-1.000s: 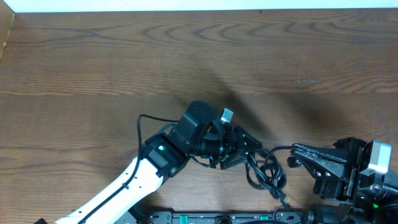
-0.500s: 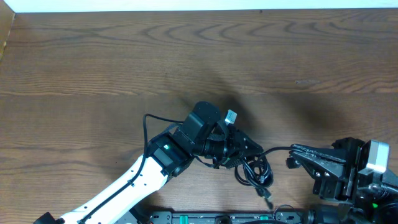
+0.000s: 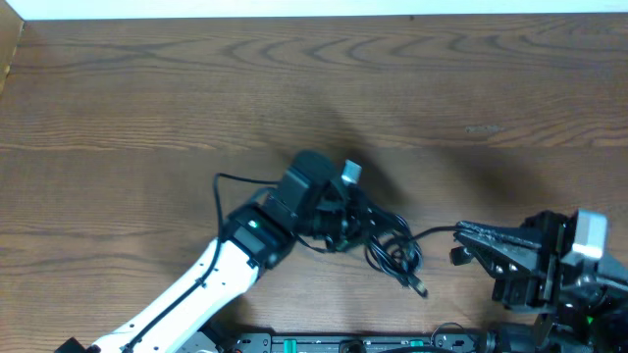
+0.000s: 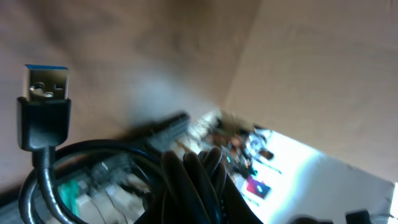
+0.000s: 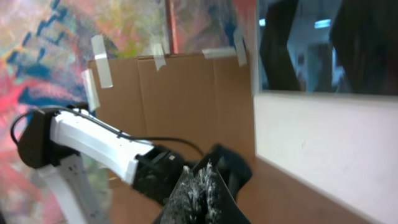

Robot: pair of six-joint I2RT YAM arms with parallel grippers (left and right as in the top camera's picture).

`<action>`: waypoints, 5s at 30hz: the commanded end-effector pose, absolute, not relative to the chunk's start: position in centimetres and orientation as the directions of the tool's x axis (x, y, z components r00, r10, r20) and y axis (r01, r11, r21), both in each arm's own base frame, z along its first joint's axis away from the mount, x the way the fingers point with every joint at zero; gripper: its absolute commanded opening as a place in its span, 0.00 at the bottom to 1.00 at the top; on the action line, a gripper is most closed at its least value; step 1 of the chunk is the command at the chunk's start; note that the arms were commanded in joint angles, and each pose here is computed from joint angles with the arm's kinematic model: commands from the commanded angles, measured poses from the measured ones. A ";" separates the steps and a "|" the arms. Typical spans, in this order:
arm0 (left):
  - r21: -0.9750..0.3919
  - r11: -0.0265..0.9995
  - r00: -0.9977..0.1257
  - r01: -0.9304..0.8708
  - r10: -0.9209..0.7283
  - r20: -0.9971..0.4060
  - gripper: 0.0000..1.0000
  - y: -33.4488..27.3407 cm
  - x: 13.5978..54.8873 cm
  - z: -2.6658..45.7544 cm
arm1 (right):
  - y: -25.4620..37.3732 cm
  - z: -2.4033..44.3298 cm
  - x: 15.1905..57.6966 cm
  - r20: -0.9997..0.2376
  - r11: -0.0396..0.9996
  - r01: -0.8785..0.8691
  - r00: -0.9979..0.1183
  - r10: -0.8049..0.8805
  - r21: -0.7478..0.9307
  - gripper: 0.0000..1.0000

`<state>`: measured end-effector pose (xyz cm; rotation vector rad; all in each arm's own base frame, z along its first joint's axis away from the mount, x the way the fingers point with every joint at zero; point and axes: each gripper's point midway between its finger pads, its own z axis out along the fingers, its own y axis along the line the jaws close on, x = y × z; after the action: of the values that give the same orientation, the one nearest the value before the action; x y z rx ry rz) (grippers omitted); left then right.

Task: Untangle cables

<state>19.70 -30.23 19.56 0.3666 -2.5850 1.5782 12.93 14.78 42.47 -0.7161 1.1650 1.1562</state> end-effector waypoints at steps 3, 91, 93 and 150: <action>-0.874 0.472 -0.977 -0.112 -0.211 0.011 0.08 -27.6 23.5 19.5 | 14.5 41.4 14.7 -0.931 0.317 -0.914 -0.143 0.337 0.255 0.01; -0.495 0.007 -0.488 0.869 -0.157 -0.858 0.08 -29.6 23.4 36.6 | 16.1 31.7 12.1 -0.997 0.126 -0.989 -0.081 0.009 0.082 0.75; -0.481 0.027 -0.471 0.876 -0.161 -0.867 0.07 -29.5 23.6 36.6 | 16.1 31.7 12.5 -0.997 0.148 -0.986 -0.081 0.010 0.082 0.75; 0.125 -0.226 0.114 0.966 -0.058 -0.992 0.07 -28.0 14.4 36.3 | 15.7 31.9 14.4 -0.999 0.257 -0.966 -0.040 0.009 0.041 0.74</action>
<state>17.08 -29.37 35.32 -2.4475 -2.2749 2.4920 14.39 15.69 31.60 -0.9912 1.3553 1.0617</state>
